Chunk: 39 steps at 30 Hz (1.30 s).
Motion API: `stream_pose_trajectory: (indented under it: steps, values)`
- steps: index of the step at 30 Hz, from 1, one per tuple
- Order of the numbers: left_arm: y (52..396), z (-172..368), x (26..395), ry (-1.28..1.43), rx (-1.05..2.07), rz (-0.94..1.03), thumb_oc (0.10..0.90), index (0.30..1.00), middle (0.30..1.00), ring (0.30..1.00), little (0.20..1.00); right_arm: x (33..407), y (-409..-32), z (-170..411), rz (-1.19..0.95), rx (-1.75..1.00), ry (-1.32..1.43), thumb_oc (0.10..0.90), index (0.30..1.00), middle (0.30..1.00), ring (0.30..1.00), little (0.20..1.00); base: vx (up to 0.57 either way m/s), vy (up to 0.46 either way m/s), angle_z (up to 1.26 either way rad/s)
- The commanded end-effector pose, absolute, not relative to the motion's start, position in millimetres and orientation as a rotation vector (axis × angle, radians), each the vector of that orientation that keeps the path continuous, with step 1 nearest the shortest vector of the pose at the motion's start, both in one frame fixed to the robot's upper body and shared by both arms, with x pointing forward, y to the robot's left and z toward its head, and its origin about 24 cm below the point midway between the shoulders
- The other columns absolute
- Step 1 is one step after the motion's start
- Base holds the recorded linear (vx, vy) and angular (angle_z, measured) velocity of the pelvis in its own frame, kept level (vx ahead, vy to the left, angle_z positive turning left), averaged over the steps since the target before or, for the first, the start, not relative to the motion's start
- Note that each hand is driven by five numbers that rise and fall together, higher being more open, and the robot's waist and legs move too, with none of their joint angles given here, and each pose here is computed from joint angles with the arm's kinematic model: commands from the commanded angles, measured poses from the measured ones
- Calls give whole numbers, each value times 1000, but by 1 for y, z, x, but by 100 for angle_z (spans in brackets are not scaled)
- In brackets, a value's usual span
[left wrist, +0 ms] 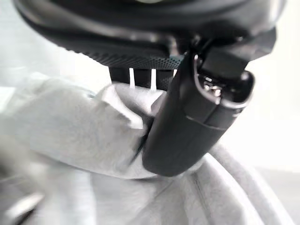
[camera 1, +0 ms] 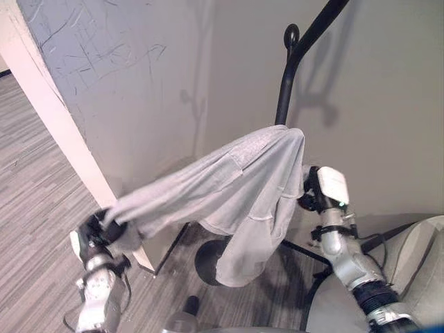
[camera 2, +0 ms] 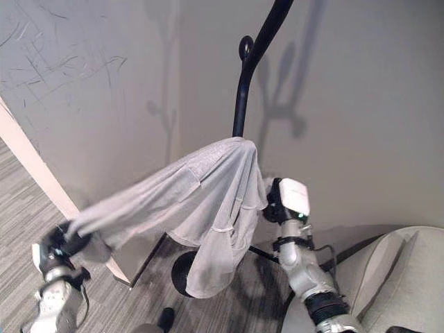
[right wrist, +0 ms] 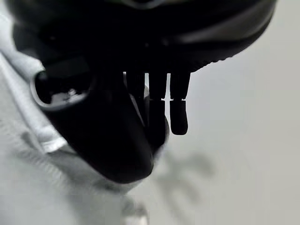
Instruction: Hang the clothes on the sofa on the clothes rack.
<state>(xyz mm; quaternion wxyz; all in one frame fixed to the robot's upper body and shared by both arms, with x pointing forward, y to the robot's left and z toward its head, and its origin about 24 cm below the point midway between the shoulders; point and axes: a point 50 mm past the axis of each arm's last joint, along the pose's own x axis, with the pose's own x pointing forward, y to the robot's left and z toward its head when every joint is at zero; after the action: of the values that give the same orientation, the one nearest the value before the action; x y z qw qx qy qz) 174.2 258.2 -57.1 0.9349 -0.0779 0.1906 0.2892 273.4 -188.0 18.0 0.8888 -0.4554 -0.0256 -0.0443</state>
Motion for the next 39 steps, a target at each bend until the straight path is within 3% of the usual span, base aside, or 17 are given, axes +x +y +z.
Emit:
stream_pose_trajectory:
  steps: [1,8,10,17,27,34,38,39]
  values:
    - [221,-51,207,317,-268,391,800,900,900,900,900,277,-170,36,-4,-838,-174,400,300,300,300,300,-11,12,-3]
    - [198,-55,207,344,-340,287,800,900,900,900,900,273,-135,33,140,-680,-181,400,300,300,300,300,-7,8,-2]
    - [199,-56,208,344,-330,290,800,900,900,900,900,273,-133,34,154,-613,-169,800,900,900,900,900,-11,15,-4]
    - [216,-64,199,378,-234,356,800,900,900,900,900,268,-150,29,96,-505,-112,800,900,900,900,900,0,7,-3]
    - [249,-101,156,563,-217,565,800,900,900,900,900,250,-198,16,-92,-341,-2,800,900,900,900,900,0,0,0]
    - [277,-124,112,686,-320,756,800,900,900,900,900,228,-234,7,-217,-166,53,800,900,900,900,900,-3,-3,-2]
    - [283,-136,88,756,-402,837,800,900,900,900,900,217,-244,4,-266,7,43,800,900,900,900,900,-3,0,-1]
    - [283,-144,68,820,-446,897,800,900,900,900,900,209,-247,0,-282,165,32,800,900,900,900,900,-9,-1,-8]
